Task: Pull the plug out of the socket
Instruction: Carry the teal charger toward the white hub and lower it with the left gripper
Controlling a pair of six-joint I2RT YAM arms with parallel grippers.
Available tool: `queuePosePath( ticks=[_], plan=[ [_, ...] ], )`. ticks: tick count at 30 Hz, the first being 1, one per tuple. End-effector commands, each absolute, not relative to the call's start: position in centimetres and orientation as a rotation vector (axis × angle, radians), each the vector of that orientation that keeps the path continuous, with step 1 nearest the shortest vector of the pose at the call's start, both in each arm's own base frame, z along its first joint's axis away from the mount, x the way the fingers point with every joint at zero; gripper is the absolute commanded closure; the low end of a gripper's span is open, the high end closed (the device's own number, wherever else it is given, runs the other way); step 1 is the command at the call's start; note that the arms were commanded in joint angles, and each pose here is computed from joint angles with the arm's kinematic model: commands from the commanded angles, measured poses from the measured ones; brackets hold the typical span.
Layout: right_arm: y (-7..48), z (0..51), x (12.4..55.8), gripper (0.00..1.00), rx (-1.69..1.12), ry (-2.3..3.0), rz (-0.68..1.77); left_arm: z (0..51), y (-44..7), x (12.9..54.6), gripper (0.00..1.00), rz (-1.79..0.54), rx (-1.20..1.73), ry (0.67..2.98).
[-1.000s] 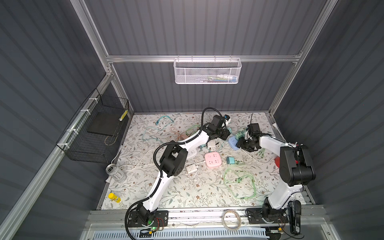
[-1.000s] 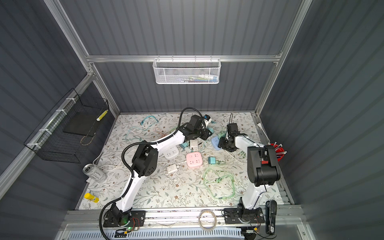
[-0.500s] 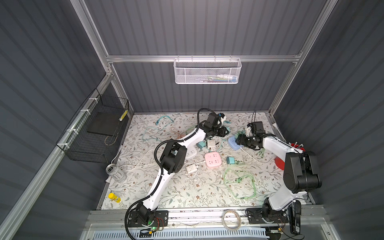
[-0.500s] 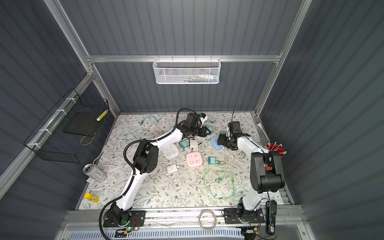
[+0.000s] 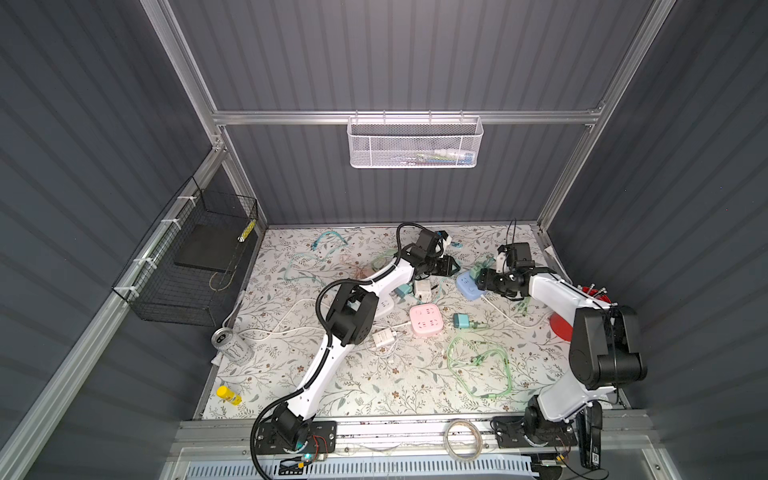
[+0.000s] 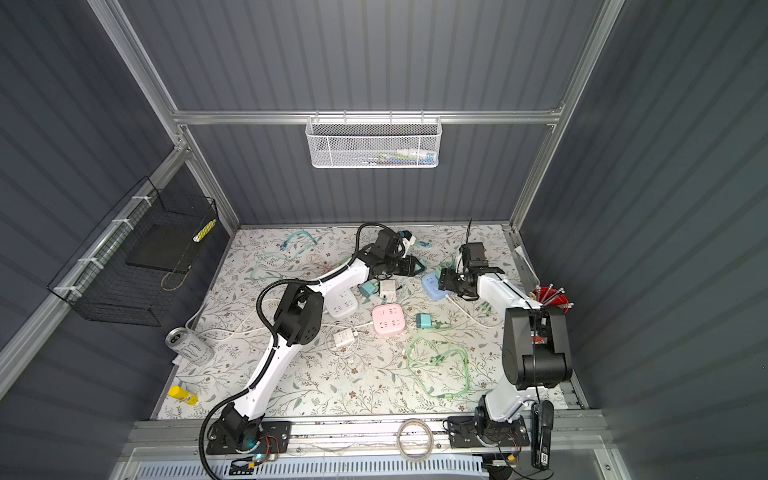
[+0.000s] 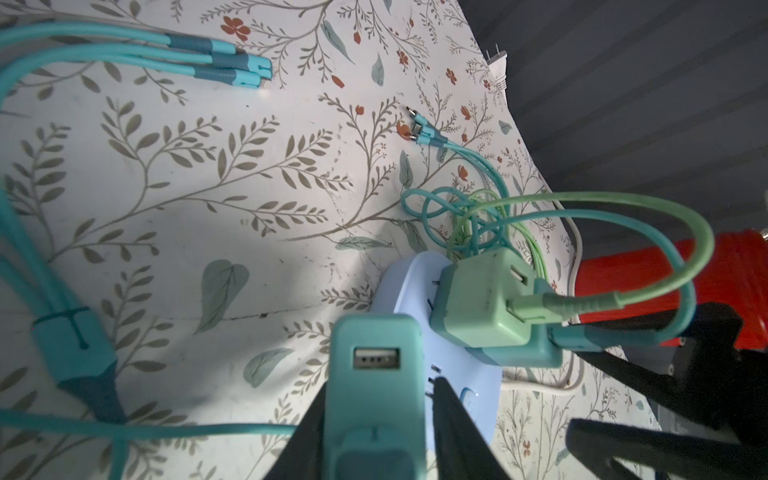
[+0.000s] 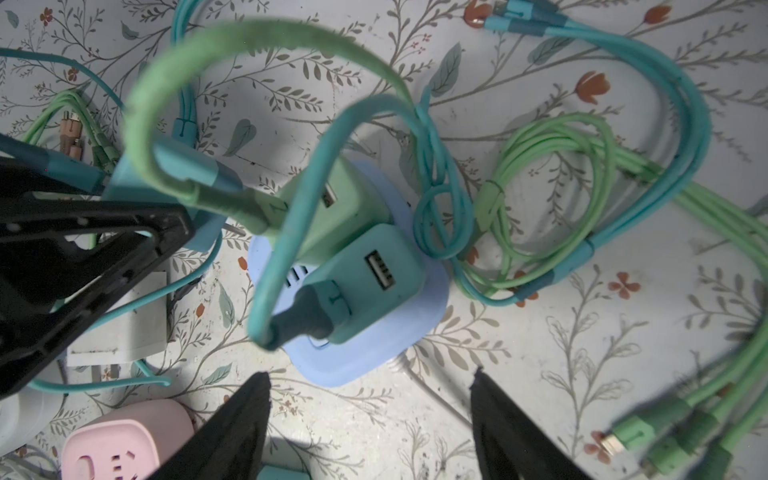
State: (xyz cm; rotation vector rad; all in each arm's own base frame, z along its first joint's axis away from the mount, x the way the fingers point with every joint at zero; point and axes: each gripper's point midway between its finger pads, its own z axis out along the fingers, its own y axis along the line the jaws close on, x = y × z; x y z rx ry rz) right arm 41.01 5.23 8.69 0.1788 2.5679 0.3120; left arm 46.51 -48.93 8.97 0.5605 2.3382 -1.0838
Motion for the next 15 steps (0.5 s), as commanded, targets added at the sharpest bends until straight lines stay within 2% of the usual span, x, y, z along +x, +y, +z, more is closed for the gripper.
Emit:
queuePosePath(
  ticks=[1,15],
  plan=[
    [4.9,8.5,40.6,0.23,0.171,2.581,0.298,8.0,-48.9,46.6,0.60,-1.121,0.525,2.381],
    [4.4,8.4,40.8,0.23,0.152,2.587,0.254,6.2,-47.8,46.9,0.52,-1.050,0.482,2.465]
  ],
)
